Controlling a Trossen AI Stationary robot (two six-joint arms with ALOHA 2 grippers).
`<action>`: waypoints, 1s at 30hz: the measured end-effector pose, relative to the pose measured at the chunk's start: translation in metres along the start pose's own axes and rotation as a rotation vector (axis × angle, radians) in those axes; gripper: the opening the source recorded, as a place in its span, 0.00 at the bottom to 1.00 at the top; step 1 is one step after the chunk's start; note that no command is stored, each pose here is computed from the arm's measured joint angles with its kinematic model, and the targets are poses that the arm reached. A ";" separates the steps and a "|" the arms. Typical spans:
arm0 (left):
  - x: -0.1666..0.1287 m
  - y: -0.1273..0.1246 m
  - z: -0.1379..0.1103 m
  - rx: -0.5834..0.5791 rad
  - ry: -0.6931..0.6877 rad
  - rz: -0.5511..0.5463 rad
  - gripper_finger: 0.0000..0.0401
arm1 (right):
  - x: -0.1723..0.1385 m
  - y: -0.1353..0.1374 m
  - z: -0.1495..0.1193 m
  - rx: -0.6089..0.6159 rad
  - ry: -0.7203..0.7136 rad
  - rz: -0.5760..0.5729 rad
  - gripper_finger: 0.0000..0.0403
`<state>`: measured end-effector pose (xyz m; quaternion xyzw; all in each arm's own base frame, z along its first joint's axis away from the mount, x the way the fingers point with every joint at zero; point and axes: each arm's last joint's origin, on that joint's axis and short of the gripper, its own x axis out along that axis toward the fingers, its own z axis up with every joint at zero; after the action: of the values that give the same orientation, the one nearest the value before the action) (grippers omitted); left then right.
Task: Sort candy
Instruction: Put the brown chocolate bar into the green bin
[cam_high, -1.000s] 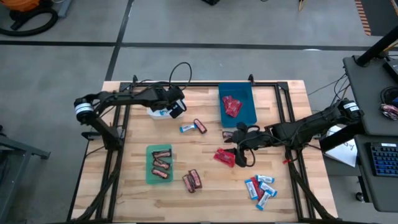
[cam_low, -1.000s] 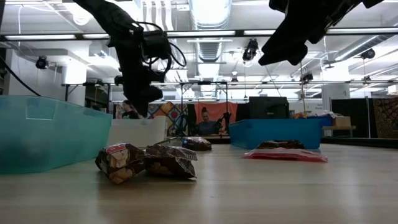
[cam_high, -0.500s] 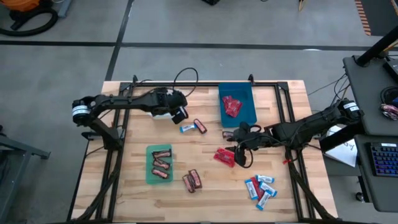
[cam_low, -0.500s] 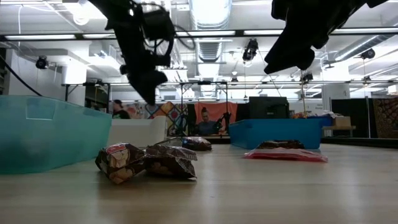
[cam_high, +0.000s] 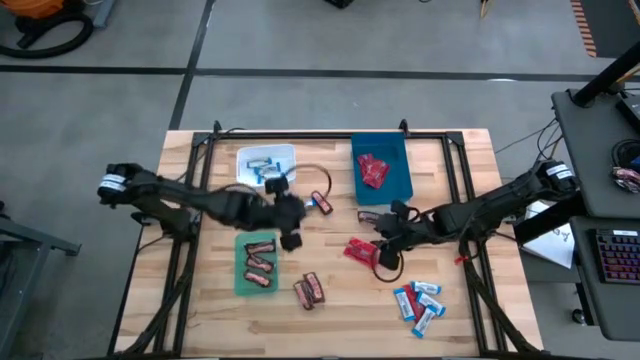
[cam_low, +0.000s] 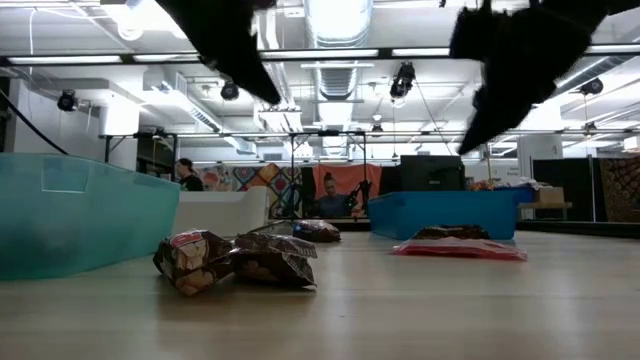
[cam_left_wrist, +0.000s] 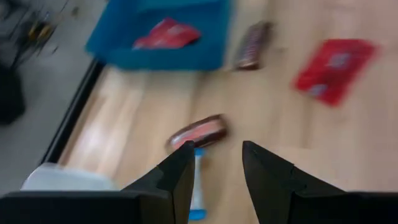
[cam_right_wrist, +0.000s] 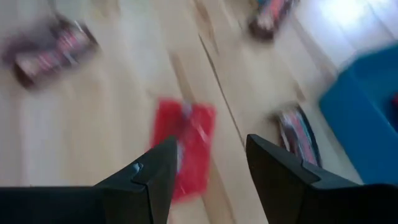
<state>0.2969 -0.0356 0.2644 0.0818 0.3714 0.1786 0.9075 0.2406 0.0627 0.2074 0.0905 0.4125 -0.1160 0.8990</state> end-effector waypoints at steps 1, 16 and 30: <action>-0.004 -0.007 0.000 0.020 -0.015 -0.019 0.29 | 0.000 -0.002 -0.003 -0.012 0.034 -0.019 0.46; -0.021 -0.036 0.002 0.062 -0.101 -0.102 0.29 | 0.033 -0.013 -0.037 -0.161 0.198 -0.276 0.46; -0.011 -0.046 -0.017 0.106 -0.139 -0.122 0.26 | 0.053 -0.017 -0.043 -0.176 0.208 -0.364 0.46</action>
<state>0.2902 -0.0819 0.2466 0.1194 0.3206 0.0971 0.9346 0.2384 0.0507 0.1382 -0.0527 0.5210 -0.2301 0.8203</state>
